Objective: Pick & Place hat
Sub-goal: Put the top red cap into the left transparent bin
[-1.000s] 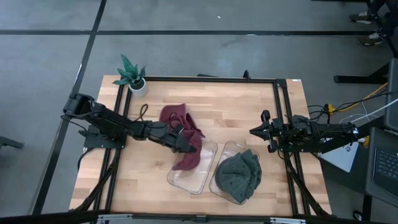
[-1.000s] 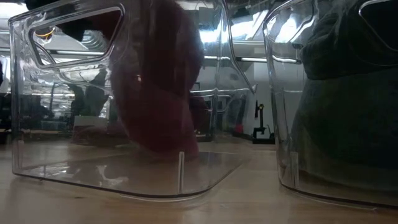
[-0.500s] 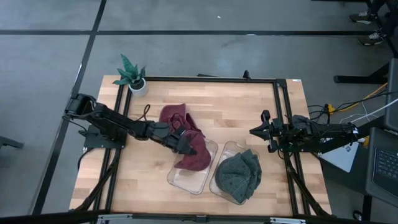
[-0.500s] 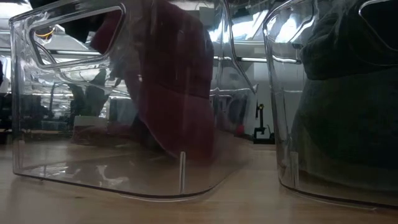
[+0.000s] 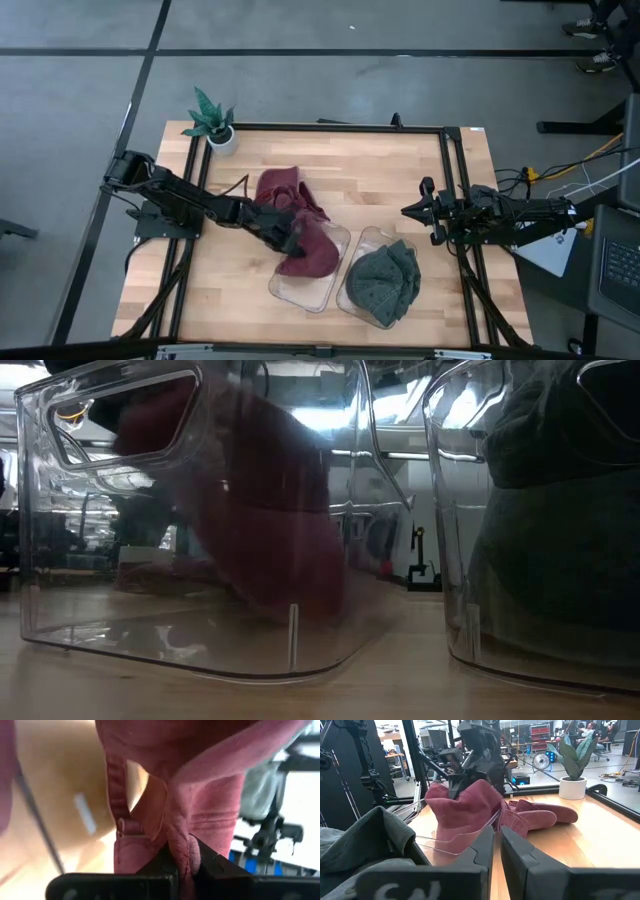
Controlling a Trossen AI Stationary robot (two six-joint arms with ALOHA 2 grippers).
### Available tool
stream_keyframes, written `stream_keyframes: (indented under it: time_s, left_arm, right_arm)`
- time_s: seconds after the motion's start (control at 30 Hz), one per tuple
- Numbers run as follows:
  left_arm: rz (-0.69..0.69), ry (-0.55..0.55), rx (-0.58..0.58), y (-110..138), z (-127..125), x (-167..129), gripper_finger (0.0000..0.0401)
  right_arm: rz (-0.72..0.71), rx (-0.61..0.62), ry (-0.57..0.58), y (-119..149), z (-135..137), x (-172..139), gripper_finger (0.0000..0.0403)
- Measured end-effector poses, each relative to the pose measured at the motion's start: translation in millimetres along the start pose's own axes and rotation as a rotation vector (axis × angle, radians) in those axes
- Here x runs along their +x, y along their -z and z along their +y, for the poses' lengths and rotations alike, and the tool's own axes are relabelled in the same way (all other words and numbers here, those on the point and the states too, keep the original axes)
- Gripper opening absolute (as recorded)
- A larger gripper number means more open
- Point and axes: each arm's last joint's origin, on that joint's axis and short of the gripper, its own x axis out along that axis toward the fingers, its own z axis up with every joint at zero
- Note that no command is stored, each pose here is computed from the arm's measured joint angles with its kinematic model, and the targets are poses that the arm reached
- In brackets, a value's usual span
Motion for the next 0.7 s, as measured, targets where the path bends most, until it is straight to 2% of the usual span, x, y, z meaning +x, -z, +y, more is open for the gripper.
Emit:
stream_keyframes:
  time_s: [0.17, 0.3, 0.7]
  left_arm:
    - [0.103, -0.039, 0.001, 10.5, 3.6, 1.1, 0.0011]
    - [0.104, -0.051, 0.021, 12.5, 4.7, 1.3, 0.0011]
    - [0.08, -0.053, 0.233, 4.6, 6.6, 0.0, 0.0042]
  right_arm:
    - [0.001, 0.0, 0.0, 0.1, 0.0, 0.0, 0.0034]
    - [0.0, 0.0, 0.0, 0.0, 0.0, 0.0, 0.0034]
    - [0.0, 0.0, 0.0, 0.0, 0.0, 0.0, 0.0034]
